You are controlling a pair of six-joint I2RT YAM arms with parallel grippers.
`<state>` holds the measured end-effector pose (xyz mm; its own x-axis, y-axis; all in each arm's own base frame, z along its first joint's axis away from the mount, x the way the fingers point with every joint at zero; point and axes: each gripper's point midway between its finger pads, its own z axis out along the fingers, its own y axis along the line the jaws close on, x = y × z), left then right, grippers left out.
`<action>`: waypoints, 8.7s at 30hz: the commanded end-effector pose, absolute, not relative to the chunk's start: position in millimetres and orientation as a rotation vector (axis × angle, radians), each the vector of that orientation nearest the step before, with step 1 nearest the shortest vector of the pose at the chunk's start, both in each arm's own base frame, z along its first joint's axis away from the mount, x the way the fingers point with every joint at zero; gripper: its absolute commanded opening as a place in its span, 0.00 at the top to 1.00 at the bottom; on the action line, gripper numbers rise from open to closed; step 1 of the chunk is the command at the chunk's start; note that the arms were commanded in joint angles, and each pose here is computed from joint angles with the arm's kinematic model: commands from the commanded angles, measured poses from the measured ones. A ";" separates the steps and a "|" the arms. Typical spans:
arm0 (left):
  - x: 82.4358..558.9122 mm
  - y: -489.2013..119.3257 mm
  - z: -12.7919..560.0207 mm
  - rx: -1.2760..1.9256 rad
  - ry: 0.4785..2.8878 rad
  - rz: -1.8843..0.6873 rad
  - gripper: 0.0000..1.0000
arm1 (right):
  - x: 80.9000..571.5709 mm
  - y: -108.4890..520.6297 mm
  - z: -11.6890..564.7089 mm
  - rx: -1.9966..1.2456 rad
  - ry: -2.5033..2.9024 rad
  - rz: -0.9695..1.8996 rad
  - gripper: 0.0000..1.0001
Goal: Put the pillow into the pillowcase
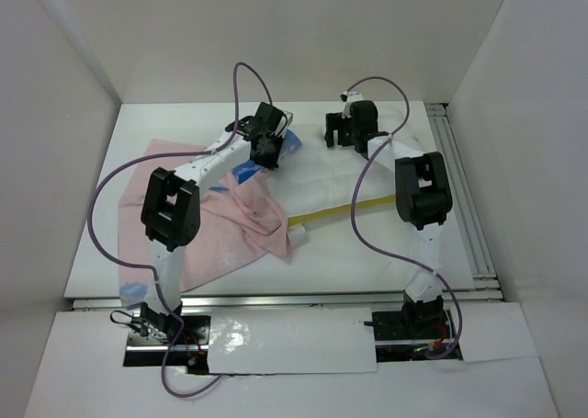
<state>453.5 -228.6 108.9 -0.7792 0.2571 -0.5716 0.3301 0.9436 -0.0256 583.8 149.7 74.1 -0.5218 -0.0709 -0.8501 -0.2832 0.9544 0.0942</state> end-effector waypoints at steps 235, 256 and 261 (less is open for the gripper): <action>279.1 -199.4 275.9 0.011 1.823 -0.601 1.00 | 288.2 375.0 200.5 -0.973 1.841 0.392 1.00; 167.1 -289.3 217.7 0.403 2.110 -1.004 1.00 | 304.3 366.4 195.2 -0.618 1.735 0.753 0.91; 183.7 -267.6 195.8 0.319 2.248 -0.740 0.26 | 282.1 332.8 178.8 -0.606 1.864 0.714 0.40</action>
